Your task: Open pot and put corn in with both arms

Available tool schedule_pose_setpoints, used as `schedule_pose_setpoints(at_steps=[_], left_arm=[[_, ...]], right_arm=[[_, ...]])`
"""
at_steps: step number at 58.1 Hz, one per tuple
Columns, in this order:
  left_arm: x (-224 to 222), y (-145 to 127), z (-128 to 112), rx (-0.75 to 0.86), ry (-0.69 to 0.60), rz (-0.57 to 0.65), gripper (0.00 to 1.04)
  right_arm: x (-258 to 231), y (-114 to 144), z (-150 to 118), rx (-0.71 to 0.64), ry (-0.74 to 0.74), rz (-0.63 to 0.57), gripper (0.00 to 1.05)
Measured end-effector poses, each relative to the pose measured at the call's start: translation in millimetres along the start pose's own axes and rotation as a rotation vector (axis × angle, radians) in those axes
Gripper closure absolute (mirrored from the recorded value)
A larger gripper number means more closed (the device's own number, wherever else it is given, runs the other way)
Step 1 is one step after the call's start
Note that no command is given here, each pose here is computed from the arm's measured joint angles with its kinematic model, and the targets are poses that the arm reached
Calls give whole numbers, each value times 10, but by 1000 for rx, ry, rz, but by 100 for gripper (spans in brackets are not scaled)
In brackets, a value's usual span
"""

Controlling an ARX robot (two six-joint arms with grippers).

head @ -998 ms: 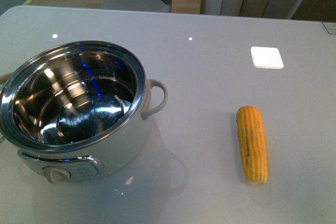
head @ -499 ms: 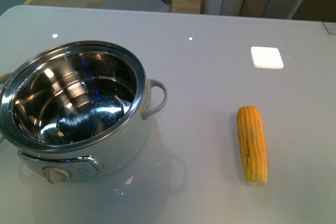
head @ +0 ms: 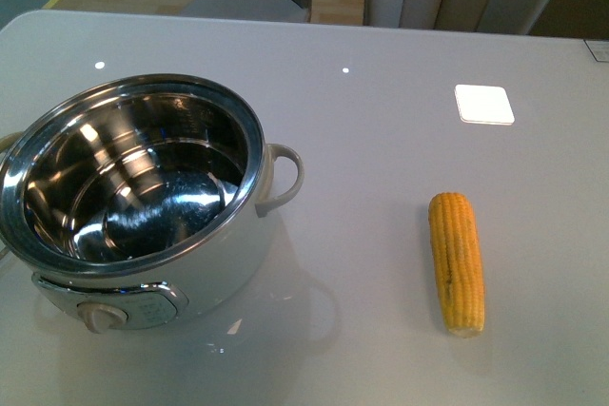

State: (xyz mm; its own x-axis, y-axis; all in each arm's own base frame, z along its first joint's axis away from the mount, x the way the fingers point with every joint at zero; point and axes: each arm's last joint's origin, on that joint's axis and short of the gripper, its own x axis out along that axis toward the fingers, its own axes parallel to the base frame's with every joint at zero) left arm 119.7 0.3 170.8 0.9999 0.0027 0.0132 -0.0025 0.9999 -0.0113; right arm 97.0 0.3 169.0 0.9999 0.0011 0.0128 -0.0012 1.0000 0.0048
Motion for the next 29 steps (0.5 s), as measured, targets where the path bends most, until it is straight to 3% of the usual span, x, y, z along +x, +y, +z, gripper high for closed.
schedule_pose_setpoints(at_steps=[29], left_arm=[[-125,0,-5,0,1,0,102]], right_arm=[[0,0,0,0,0,0,9]])
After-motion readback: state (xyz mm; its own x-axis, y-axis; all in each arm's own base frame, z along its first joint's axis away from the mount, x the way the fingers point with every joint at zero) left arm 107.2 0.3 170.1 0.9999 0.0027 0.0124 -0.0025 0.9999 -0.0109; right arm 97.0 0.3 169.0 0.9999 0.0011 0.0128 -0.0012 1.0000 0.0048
